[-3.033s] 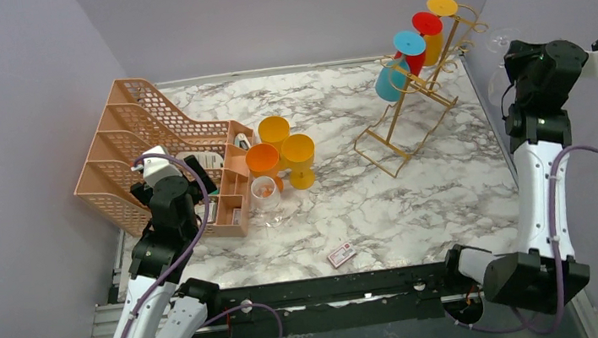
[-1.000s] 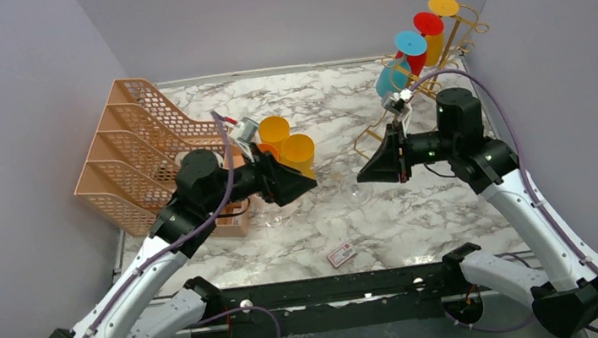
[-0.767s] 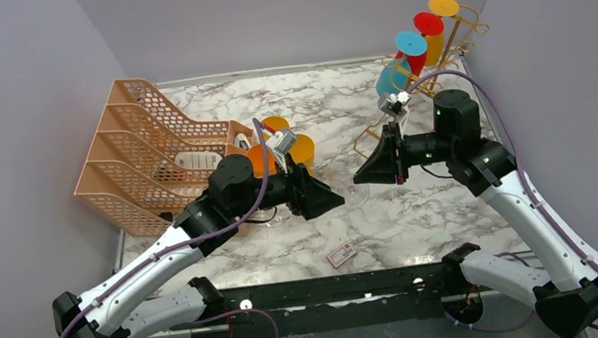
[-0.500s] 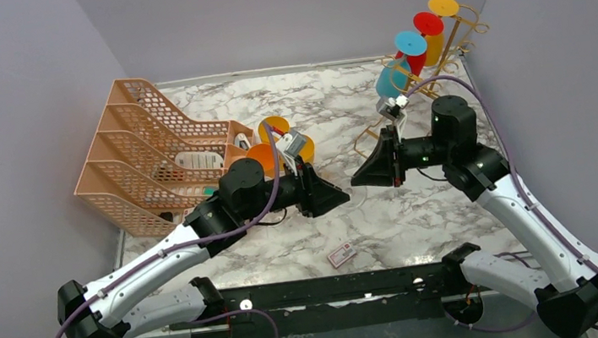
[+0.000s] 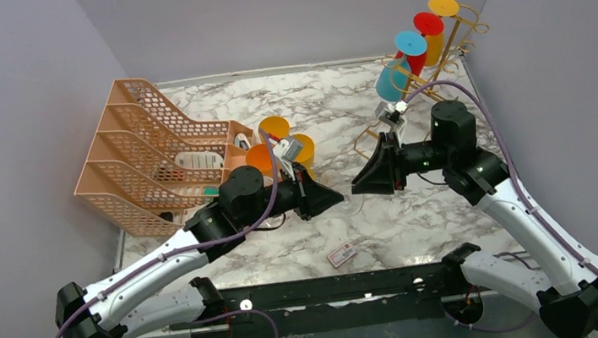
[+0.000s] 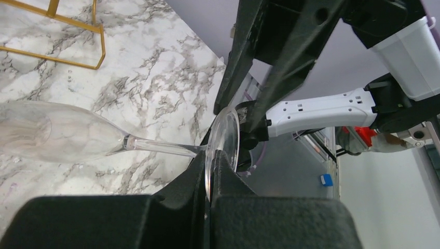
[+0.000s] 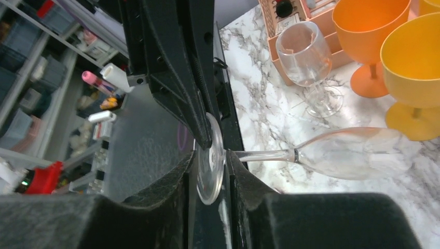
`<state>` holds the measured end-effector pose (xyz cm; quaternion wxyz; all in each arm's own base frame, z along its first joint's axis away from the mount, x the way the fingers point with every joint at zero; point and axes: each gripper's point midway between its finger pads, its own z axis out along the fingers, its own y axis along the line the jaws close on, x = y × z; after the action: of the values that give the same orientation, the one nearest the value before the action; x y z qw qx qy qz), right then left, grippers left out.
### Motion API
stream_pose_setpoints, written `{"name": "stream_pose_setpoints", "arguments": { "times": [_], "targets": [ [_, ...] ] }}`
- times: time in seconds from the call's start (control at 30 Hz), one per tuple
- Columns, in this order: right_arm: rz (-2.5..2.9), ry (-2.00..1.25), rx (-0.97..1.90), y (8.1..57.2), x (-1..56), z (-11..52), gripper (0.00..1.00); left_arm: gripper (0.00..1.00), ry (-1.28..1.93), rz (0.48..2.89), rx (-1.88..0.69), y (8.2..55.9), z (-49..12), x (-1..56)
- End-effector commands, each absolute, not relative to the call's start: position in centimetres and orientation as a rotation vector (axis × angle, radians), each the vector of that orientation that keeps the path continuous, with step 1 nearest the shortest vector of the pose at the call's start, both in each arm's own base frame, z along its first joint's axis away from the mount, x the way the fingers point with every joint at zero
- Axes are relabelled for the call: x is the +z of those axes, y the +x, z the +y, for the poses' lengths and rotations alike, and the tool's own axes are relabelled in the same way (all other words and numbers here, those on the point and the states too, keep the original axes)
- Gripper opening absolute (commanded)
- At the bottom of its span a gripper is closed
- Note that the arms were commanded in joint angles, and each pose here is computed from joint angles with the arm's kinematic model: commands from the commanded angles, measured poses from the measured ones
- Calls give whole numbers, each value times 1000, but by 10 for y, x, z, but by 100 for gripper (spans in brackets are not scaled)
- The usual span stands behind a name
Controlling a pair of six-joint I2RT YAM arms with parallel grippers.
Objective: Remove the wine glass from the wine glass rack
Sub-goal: Place the wine glass at the center of the board.
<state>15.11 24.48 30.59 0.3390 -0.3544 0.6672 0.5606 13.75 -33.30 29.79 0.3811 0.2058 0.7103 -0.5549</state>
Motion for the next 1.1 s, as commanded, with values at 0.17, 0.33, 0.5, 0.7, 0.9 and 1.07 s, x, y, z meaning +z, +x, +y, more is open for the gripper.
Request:
{"name": "stream_pose_setpoints", "arguments": {
  "times": [0.17,0.33,0.5,0.7,0.9,1.07],
  "targets": [
    [1804,-973,1547,119,284,236,44,0,493,1736,-1459,131,-324,308],
    [1876,-943,1483,129,269,239,45,0,510,1720,-1470,130,-326,311],
    [1815,-941,1575,126,277,247,29,0,540,1710,-1493,127,-330,313],
    [1831,-953,1607,122,272,257,27,0,532,1703,-1491,130,-332,312],
    [1837,-964,1596,127,267,262,1,0,528,1706,-1484,131,-333,309],
    [1847,-991,1584,125,260,262,1,0,535,1706,-1481,131,-333,308]
  ]
}}
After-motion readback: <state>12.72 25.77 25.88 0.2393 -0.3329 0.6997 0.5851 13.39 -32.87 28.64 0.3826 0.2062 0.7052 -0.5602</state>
